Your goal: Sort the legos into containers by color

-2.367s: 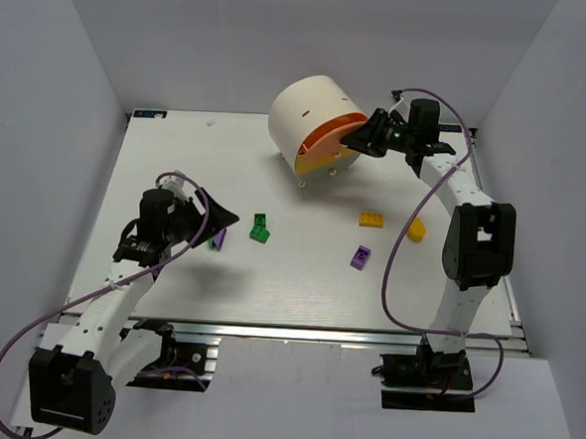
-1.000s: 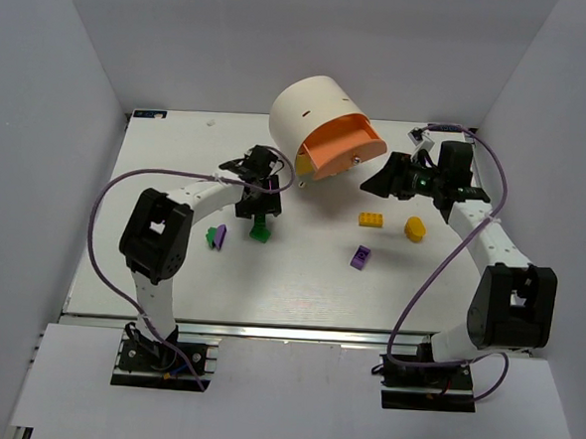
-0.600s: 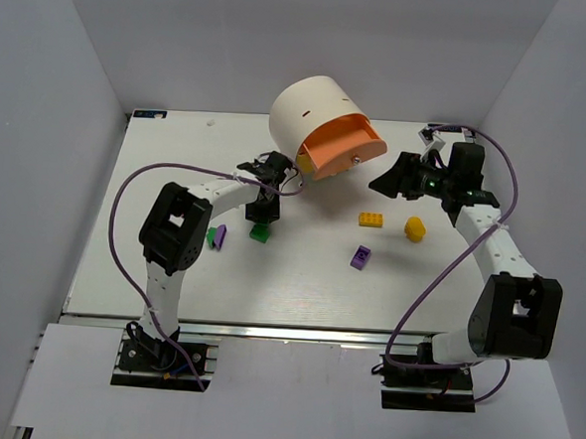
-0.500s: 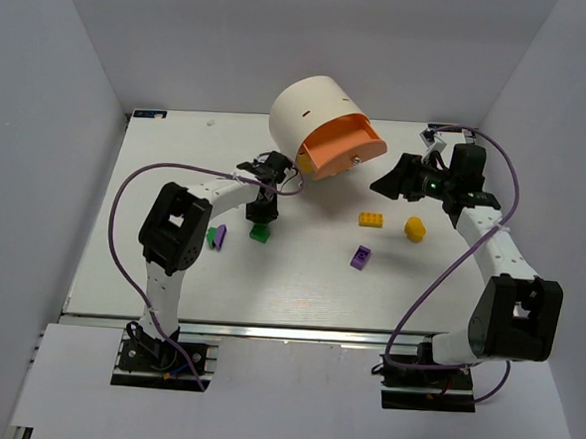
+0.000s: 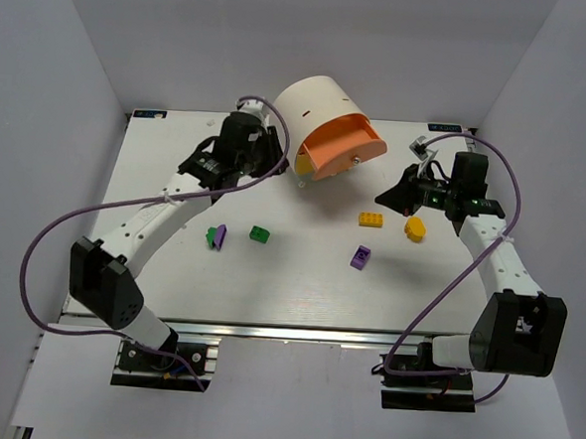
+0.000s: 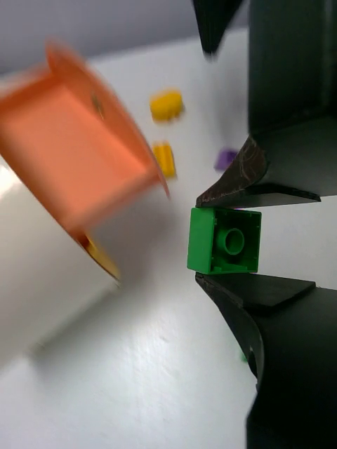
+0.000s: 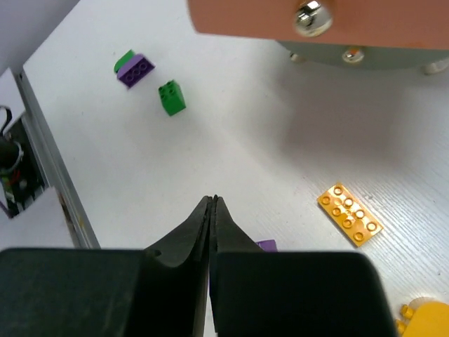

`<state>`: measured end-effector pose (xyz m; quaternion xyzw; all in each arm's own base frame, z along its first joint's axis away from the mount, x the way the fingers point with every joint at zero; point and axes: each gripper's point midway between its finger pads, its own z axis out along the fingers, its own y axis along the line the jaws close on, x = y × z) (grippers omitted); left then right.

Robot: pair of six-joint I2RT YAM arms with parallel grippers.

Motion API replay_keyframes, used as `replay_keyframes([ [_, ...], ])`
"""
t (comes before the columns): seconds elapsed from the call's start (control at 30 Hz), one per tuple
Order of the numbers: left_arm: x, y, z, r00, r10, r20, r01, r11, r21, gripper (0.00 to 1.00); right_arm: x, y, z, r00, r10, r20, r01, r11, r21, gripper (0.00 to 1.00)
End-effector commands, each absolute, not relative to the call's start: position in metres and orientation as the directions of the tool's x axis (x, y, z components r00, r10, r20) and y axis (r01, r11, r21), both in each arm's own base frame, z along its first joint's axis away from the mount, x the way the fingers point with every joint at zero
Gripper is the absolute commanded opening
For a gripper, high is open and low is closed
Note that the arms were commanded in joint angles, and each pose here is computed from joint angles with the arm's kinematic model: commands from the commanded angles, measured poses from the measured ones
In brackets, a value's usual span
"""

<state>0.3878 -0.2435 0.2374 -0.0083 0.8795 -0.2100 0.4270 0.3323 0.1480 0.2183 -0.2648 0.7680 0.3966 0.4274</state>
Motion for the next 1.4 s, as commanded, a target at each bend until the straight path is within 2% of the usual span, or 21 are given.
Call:
replay_keyframes([
  [0.0, 0.394, -0.284, 0.289, -0.564, -0.206, -0.800, 0.367, 0.805, -0.466, 0.04, 0.307, 0.155, 0.220, -0.380, -0.150, -0.913, -0.853, 0.438, 0.283, 0.00],
  [0.1, 0.407, -0.310, 0.327, -0.515, -0.234, -0.825, 0.443, 0.752, -0.489, 0.03, 0.300, 0.156, 0.217, -0.348, -0.179, -0.921, -0.876, 0.411, 0.251, 0.00],
  [0.13, 0.418, -0.317, 0.319, -0.523, -0.230, -0.821, 0.438, 0.754, -0.490, 0.03, 0.298, 0.156, 0.216, -0.348, -0.182, -0.920, -0.878, 0.406, 0.251, 0.00],
  [0.17, 0.426, -0.322, 0.342, -0.484, -0.253, -0.838, 0.461, 0.740, -0.490, 0.04, 0.296, 0.157, 0.215, -0.345, -0.191, -0.919, -0.883, 0.399, 0.248, 0.00],
  [0.23, 0.443, -0.337, 0.331, -0.490, -0.242, -0.837, 0.456, 0.747, -0.483, 0.03, 0.293, 0.157, 0.215, -0.342, -0.195, -0.919, -0.886, 0.393, 0.246, 0.00],
  [0.27, 0.451, -0.340, 0.349, -0.457, -0.261, -0.850, 0.467, 0.743, -0.480, 0.04, 0.292, 0.158, 0.214, -0.343, -0.196, -0.919, -0.887, 0.390, 0.248, 0.00],
  [0.37, 0.469, -0.356, 0.348, -0.442, -0.263, -0.858, 0.475, 0.743, -0.472, 0.05, 0.288, 0.159, 0.214, -0.342, -0.196, -0.919, -0.888, 0.388, 0.248, 0.00],
  [0.5, 0.478, -0.374, 0.339, -0.448, -0.255, -0.857, 0.487, 0.734, -0.473, 0.07, 0.284, 0.159, 0.209, -0.360, -0.195, -0.912, -0.882, 0.389, 0.265, 0.00],
  [0.6, 0.485, -0.377, 0.335, -0.444, -0.260, -0.857, 0.476, 0.742, -0.472, 0.23, 0.280, 0.159, 0.208, -0.361, -0.194, -0.912, -0.883, 0.386, 0.267, 0.00],
  [0.63, 0.486, -0.377, 0.334, -0.446, -0.259, -0.857, 0.473, 0.744, -0.472, 0.36, 0.279, 0.159, 0.207, -0.365, -0.193, -0.911, -0.882, 0.384, 0.272, 0.06],
  [0.7, 0.488, -0.378, 0.327, -0.459, -0.252, -0.852, 0.463, 0.750, -0.472, 0.52, 0.277, 0.160, 0.207, -0.364, -0.193, -0.911, -0.885, 0.377, 0.273, 0.16],
  [0.73, 0.485, -0.383, 0.328, -0.461, -0.249, -0.852, 0.474, 0.742, -0.474, 0.57, 0.277, 0.160, 0.207, -0.360, -0.196, -0.912, -0.888, 0.372, 0.270, 0.26],
  [0.77, 0.485, -0.383, 0.329, -0.461, -0.251, -0.851, 0.474, 0.741, -0.475, 0.64, 0.276, 0.161, 0.208, -0.354, -0.199, -0.914, -0.892, 0.367, 0.265, 0.31],
  [0.87, 0.482, -0.384, 0.338, -0.454, -0.264, -0.851, 0.482, 0.730, -0.484, 0.74, 0.272, 0.165, 0.210, -0.310, -0.221, -0.925, -0.918, 0.321, 0.231, 0.47],
  [0.93, 0.481, -0.383, 0.348, -0.443, -0.273, -0.854, 0.490, 0.724, -0.486, 0.75, 0.268, 0.169, 0.211, -0.283, -0.231, -0.931, -0.936, 0.277, 0.216, 0.57],
  [1.07, 0.474, -0.376, 0.374, -0.411, -0.303, -0.860, 0.498, 0.715, -0.490, 0.72, 0.254, 0.179, 0.214, -0.157, -0.261, -0.953, -0.982, 0.140, 0.124, 0.65],
  [1.13, 0.463, -0.365, 0.405, -0.373, -0.339, -0.864, 0.502, 0.709, -0.495, 0.58, 0.247, 0.192, 0.217, -0.073, -0.272, -0.960, -0.996, 0.065, 0.057, 0.69],
  [1.2, 0.457, -0.346, 0.409, -0.362, -0.359, -0.861, 0.465, 0.731, -0.500, 0.40, 0.244, 0.212, 0.208, 0.011, -0.318, -0.948, -1.000, 0.011, -0.016, 0.69],
  [1.23, 0.440, -0.328, 0.439, -0.318, -0.402, -0.859, 0.458, 0.728, -0.510, 0.30, 0.245, 0.217, 0.203, 0.031, -0.337, -0.941, -0.999, 0.010, -0.037, 0.69],
  [1.3, 0.429, -0.301, 0.410, -0.350, -0.406, -0.844, 0.371, 0.768, -0.523, 0.28, 0.246, 0.239, 0.187, 0.076, -0.388, -0.919, -0.997, -0.009, -0.078, 0.69],
  [1.37, 0.393, -0.262, 0.428, -0.308, -0.444, -0.842, 0.322, 0.784, -0.531, 0.39, 0.251, 0.256, 0.173, 0.057, -0.422, -0.905, -0.998, -0.001, -0.062, 0.69],
])
